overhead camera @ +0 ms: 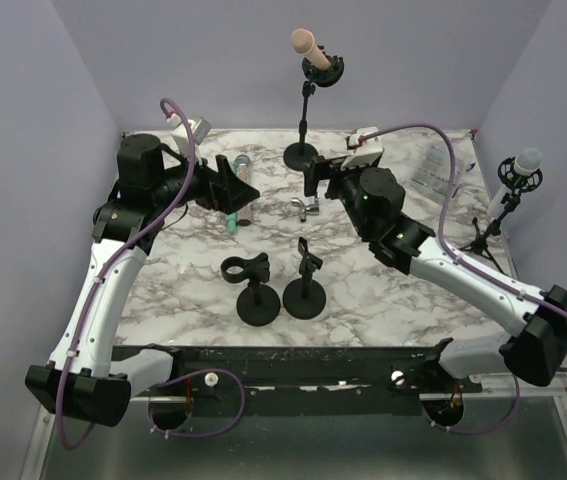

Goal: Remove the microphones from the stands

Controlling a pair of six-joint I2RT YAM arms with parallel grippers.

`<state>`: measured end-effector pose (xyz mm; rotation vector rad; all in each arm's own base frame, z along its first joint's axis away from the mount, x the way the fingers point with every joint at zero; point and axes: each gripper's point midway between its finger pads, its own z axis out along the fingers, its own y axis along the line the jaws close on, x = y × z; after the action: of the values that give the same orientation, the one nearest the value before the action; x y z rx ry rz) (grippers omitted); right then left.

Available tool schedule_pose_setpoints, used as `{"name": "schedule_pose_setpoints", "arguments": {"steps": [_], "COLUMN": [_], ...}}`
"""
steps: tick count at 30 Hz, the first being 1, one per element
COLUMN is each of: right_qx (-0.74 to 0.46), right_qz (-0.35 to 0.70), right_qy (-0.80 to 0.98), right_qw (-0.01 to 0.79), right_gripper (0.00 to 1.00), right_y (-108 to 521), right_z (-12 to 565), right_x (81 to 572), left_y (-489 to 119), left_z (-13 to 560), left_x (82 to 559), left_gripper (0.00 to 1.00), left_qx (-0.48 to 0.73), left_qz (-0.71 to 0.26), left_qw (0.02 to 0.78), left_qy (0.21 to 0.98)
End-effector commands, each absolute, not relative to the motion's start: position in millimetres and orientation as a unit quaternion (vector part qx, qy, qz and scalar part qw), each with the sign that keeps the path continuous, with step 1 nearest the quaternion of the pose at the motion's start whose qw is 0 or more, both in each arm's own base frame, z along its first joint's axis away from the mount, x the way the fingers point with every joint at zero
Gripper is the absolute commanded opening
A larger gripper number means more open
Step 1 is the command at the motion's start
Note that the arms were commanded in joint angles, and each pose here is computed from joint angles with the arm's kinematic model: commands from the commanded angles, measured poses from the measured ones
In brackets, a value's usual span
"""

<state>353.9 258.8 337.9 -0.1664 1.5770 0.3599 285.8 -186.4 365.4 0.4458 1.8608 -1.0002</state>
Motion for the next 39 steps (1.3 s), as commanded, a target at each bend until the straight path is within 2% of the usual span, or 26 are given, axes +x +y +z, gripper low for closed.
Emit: {"name": "schedule_pose_setpoints", "arguments": {"steps": [1, 5, 12, 21, 39], "right_qx": [-0.054, -0.071, -0.096, -0.121, -0.126], "right_qz": [0.078, 0.040, 0.019, -0.024, -0.065], "right_qy": [0.667, 0.647, 0.612, 0.568, 0.505], "right_qw": [0.739, 0.758, 0.784, 0.814, 0.851], "right_gripper": [1.00, 1.00, 1.00, 1.00, 1.00], "right_y": [242, 247, 254, 266, 276], "right_z": [363, 372, 379, 373, 379], "right_x": [405, 452, 519, 582, 642], "left_y": [-172, -167, -168, -171, -181], "left_z": [368, 370, 367, 360, 344], "left_x": [282, 279, 280, 284, 293], "left_gripper": [0.98, 0.98, 0.98, 0.98, 0.98], "left_qx": [0.170, 0.159, 0.157, 0.156, 0.157], "left_qz": [-0.372, -0.363, -0.369, -0.372, -0.395], "left_qw": [0.517, 0.536, 0.526, 0.512, 0.469], "left_qy": [0.752, 0.745, 0.750, 0.758, 0.774]}}
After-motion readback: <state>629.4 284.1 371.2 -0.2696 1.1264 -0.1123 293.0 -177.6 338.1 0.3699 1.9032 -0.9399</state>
